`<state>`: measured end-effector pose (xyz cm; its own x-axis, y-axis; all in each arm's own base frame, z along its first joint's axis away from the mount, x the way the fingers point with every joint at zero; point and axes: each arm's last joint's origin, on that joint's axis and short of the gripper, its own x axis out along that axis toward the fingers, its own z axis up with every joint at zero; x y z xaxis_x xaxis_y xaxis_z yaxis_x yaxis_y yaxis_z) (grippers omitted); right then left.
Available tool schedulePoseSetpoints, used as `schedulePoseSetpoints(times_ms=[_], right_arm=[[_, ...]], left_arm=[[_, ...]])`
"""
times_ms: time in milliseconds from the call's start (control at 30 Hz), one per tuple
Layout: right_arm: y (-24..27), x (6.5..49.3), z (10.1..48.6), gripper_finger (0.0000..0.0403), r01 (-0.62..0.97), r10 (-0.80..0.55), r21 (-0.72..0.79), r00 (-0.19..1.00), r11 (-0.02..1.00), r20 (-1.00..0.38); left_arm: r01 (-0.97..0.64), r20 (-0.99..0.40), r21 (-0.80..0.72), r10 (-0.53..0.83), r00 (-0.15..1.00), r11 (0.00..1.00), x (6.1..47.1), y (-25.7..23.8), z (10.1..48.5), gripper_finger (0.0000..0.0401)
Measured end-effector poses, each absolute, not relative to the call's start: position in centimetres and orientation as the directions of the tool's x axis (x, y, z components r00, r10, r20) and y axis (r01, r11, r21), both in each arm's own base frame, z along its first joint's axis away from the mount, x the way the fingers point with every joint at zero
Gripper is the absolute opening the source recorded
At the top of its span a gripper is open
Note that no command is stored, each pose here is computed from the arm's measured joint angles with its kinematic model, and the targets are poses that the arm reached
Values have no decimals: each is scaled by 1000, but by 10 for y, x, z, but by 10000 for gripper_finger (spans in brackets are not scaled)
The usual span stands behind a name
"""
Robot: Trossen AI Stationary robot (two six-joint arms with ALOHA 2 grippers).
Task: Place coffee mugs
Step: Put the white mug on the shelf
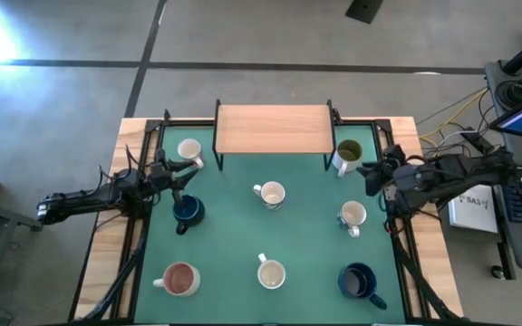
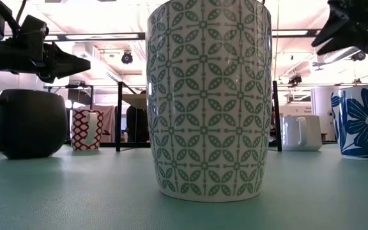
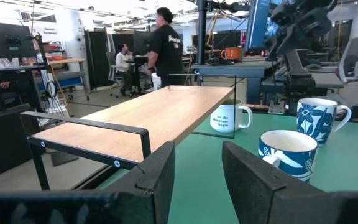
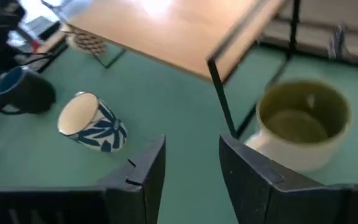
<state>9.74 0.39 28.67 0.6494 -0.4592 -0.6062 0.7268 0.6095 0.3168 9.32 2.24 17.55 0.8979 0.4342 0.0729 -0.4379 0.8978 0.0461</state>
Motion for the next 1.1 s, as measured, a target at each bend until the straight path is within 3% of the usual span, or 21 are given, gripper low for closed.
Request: schedulePoseSetpoints(times_ms=[300,633,800,967,1100], right_arm=[[9,115,269,141,828,-462,248,500,503,-733],[4,131,258,141,909,-485,246,391,336,-783],[-5,140,251,141,934,-515,152,308,323,-800],[-17,147,248,141,901,-533,-28,232,434,-814],[-28,153,254,141,905,-488,-21,209,424,-847]], left_arm=[[-438,72,46,434,898,898,93,22,175,116],[-438,73,46,434,898,898,93,22,175,116],[-438,73,46,434,898,898,93,22,175,116],[-438,73,46,434,898,898,93,22,175,116],[-438,73,46,434,898,898,93,22,175,116]])
